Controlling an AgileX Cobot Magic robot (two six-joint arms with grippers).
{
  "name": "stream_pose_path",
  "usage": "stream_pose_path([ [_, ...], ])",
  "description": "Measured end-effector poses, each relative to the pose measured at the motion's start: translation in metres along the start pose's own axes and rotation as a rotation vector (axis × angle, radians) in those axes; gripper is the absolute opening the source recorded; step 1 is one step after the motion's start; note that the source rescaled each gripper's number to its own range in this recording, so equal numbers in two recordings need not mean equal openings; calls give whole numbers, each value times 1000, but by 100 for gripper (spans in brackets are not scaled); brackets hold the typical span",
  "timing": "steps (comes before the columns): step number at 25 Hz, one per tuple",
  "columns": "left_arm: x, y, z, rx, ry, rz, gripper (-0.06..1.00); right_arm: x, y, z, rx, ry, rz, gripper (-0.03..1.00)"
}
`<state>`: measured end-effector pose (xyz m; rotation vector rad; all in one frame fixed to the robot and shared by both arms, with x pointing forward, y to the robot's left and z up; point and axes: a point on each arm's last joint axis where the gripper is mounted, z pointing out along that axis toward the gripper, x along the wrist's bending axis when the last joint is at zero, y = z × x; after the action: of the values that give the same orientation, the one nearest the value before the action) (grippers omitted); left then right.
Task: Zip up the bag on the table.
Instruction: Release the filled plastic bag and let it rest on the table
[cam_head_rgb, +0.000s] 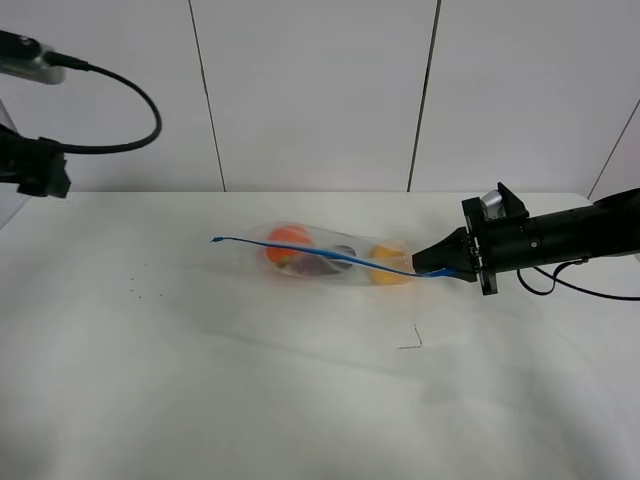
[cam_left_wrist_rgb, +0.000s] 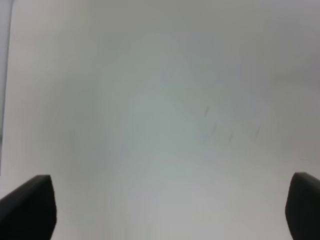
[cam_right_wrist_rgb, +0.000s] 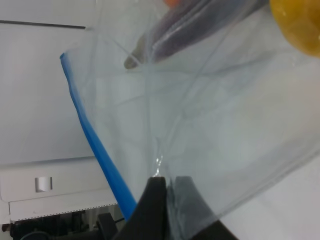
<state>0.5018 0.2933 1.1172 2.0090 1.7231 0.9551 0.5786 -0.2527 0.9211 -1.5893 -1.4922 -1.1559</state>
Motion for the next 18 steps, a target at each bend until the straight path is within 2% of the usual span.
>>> stream_pose_path([
  [3,19,-12,-11,17,-7,-84,100,0,0,0,0,0,-6,0],
  [5,25,-20,-18,21,-5,-98,100,0,0,0,0,0,-7,0],
  [11,17,-56,-38,51,-54,-122,100,0,0,0,0,0,-11,0],
  [18,9,-104,-80,-60,-73,-153,100,0,0,0,0,0,-15,0],
])
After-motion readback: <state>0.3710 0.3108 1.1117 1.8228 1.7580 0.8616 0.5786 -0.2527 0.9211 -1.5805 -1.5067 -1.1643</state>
